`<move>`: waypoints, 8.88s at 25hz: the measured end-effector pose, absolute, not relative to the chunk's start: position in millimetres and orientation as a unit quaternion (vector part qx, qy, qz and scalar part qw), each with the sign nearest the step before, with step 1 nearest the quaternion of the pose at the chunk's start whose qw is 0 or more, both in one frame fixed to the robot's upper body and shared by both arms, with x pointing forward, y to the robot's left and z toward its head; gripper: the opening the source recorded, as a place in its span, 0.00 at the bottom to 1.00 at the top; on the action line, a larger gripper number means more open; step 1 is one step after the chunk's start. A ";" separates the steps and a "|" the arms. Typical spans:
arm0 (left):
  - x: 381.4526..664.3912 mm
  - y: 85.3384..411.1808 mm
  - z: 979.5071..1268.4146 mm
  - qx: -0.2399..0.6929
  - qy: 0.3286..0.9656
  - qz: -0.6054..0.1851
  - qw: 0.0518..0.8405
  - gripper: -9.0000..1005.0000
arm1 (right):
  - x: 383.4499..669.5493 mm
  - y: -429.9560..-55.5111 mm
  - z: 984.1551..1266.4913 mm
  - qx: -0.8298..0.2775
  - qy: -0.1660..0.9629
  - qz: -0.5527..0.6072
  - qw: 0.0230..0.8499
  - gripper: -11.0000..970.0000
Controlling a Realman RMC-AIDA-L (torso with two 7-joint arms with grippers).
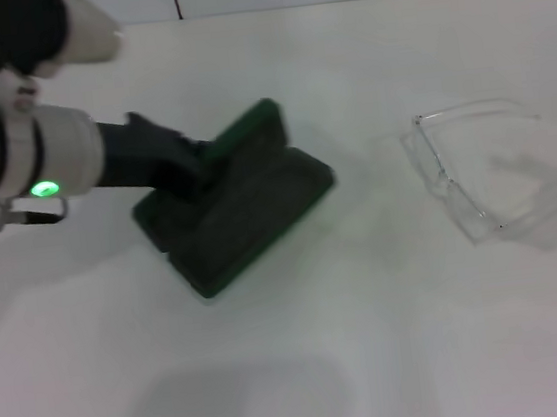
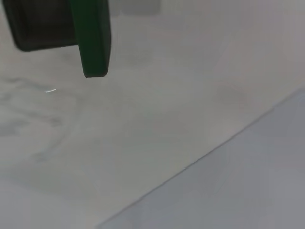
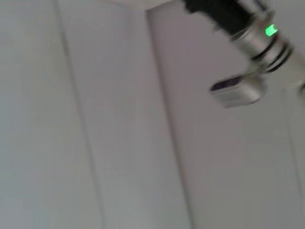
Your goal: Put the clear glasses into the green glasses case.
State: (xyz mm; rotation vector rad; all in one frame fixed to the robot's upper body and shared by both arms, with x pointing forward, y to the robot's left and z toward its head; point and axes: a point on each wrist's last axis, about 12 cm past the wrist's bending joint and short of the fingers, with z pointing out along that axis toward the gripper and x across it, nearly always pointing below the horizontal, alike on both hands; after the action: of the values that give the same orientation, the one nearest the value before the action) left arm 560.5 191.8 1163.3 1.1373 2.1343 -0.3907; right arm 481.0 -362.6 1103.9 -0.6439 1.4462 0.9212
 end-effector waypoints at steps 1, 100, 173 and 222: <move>557.2 186.2 1164.2 0.452 0.810 -0.148 0.344 0.20 | 478.3 -367.3 1104.9 -0.269 0.623 0.391 0.622 0.84; 499.5 135.4 1202.2 0.536 0.601 -0.143 0.575 0.42 | 563.4 -308.3 1207.5 -0.278 0.904 0.222 0.237 0.73; 503.1 130.2 1181.7 0.544 0.608 -0.161 0.556 0.42 | 617.3 -233.4 1162.9 -0.352 0.908 0.107 0.199 0.42; 504.5 140.4 1178.1 0.513 0.613 -0.193 0.569 0.41 | 575.3 -284.6 1231.5 -0.379 0.857 0.112 0.330 0.13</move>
State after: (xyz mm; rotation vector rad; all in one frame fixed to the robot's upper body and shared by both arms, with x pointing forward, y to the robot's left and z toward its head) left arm 504.5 140.4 1178.1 1.2057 1.4394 -0.4531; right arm 575.3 -284.6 1231.5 -0.9900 2.2421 0.2930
